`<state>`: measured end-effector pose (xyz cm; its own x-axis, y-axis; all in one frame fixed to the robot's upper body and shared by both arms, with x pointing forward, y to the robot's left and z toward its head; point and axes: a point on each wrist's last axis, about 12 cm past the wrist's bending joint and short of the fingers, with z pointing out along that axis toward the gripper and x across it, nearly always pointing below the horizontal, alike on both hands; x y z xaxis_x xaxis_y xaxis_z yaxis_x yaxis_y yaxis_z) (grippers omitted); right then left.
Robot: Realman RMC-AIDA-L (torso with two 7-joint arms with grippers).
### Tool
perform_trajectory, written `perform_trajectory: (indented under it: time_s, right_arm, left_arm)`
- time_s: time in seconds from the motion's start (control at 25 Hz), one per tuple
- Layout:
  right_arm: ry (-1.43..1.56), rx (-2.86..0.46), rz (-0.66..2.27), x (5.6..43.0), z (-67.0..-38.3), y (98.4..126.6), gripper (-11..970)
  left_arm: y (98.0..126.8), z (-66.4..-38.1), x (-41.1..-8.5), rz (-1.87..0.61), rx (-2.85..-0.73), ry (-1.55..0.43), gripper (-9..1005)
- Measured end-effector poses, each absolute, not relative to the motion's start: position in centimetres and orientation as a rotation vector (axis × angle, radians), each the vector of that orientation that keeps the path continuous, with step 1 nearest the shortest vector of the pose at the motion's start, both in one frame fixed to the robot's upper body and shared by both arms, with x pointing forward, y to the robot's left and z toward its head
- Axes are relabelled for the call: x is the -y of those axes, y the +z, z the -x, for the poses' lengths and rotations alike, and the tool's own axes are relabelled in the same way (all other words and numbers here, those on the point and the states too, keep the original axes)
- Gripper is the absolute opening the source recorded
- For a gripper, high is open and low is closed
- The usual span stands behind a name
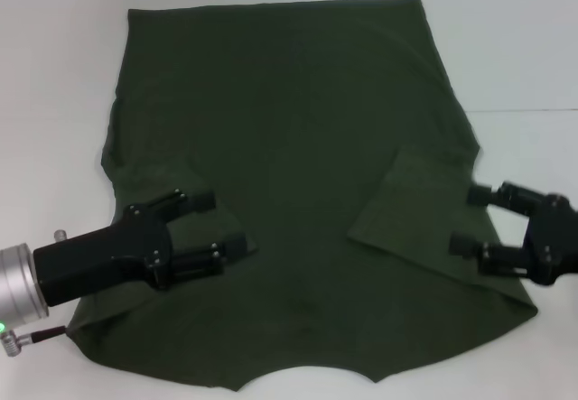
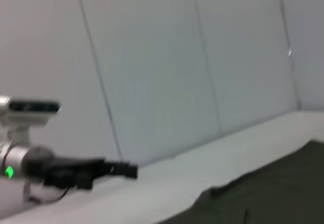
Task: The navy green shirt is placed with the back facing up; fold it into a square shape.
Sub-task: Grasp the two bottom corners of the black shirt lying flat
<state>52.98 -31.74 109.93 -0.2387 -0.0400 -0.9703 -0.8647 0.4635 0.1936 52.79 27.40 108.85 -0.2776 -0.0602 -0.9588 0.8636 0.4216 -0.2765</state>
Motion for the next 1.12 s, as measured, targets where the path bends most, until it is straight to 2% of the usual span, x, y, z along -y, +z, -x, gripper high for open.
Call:
perform_trajectory:
  time_s: [0.2, 0.36, 0.6, 0.88, 1.12]
  right_arm:
    - [0.953, -1.673, 0.859, 31.5, -53.0, 109.5, 944]
    - [0.949, -1.681, 0.882, 31.5, -53.3, 109.7, 944]
    - [0.947, -1.697, 0.929, 31.5, -53.8, 110.1, 944]
    - [0.974, -1.682, 1.016, 30.8, -54.4, 110.6, 944]
    - [0.981, -1.673, 1.053, 30.3, -54.7, 111.0, 944]
  left_arm:
    - [109.6, -53.4, -28.1, -0.626, -1.666, -1.129, 919]
    - [111.2, -54.6, -29.2, -0.471, -1.808, -1.228, 919]
    - [111.9, -56.0, -32.6, -0.116, -2.081, -1.244, 920]
    - [111.0, -54.7, -36.6, 0.176, -2.245, -1.178, 920]
    - [109.5, -53.6, -37.3, 0.251, -2.388, -1.115, 920]
